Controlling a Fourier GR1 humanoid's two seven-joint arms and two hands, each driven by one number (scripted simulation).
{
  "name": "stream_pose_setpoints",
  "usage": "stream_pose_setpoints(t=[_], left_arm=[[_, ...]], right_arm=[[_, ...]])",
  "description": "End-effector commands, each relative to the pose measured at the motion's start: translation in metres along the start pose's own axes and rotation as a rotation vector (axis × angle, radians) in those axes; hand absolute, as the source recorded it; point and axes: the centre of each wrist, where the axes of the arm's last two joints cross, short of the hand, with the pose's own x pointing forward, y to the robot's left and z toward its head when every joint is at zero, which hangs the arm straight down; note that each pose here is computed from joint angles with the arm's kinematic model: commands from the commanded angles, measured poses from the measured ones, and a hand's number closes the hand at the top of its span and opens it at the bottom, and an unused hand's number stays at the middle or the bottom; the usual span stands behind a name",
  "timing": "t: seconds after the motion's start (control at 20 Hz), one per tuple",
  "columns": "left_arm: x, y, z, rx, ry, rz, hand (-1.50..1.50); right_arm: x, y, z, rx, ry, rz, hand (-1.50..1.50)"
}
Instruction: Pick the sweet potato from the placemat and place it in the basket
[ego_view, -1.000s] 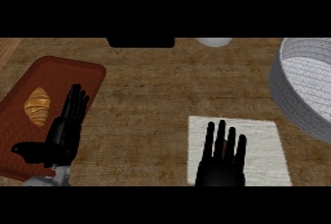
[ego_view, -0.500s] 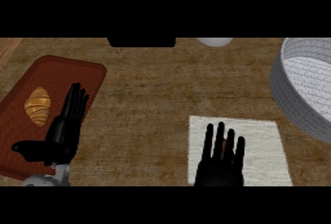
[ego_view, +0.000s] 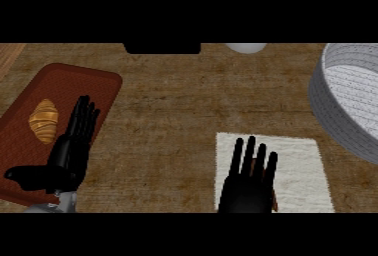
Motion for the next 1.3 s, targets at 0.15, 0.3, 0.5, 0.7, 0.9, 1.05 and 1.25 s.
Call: stream_pose_setpoints(t=[0.15, 0.3, 0.5, 0.7, 0.9, 1.05, 1.25], left_arm=[[-0.013, -0.01, 0.003, 0.001, -0.004, -0.018, 0.0], [0.001, -0.002, 0.003, 0.009, 0.003, 0.006, 0.0], [-0.003, 0.004, 0.001, 0.012, 0.009, -0.002, 0.0], [0.014, 0.003, -0.002, 0.012, 0.0, 0.0, 0.0], [-0.005, 0.004, -0.005, 0.002, 0.016, 0.001, 0.0], [0.003, 0.001, -0.002, 0.012, 0.012, 0.014, 0.0], [-0.004, 0.004, 0.003, -0.011, 0.005, 0.009, 0.0]], right_arm=[[0.005, 0.005, 0.003, 0.019, 0.178, 0.032, -1.5], [0.004, 0.007, -0.017, 0.016, 0.203, 0.026, -1.5], [0.002, 0.021, 0.0, 0.042, 0.207, 0.039, -1.5], [-0.005, 0.029, -0.022, 0.079, 0.225, 0.037, -1.5], [-0.004, 0.034, -0.032, 0.073, 0.22, 0.037, -1.5], [-0.003, 0.025, -0.02, 0.095, 0.221, 0.032, -1.5], [0.0, 0.048, -0.014, 0.097, 0.222, 0.03, -1.5]])
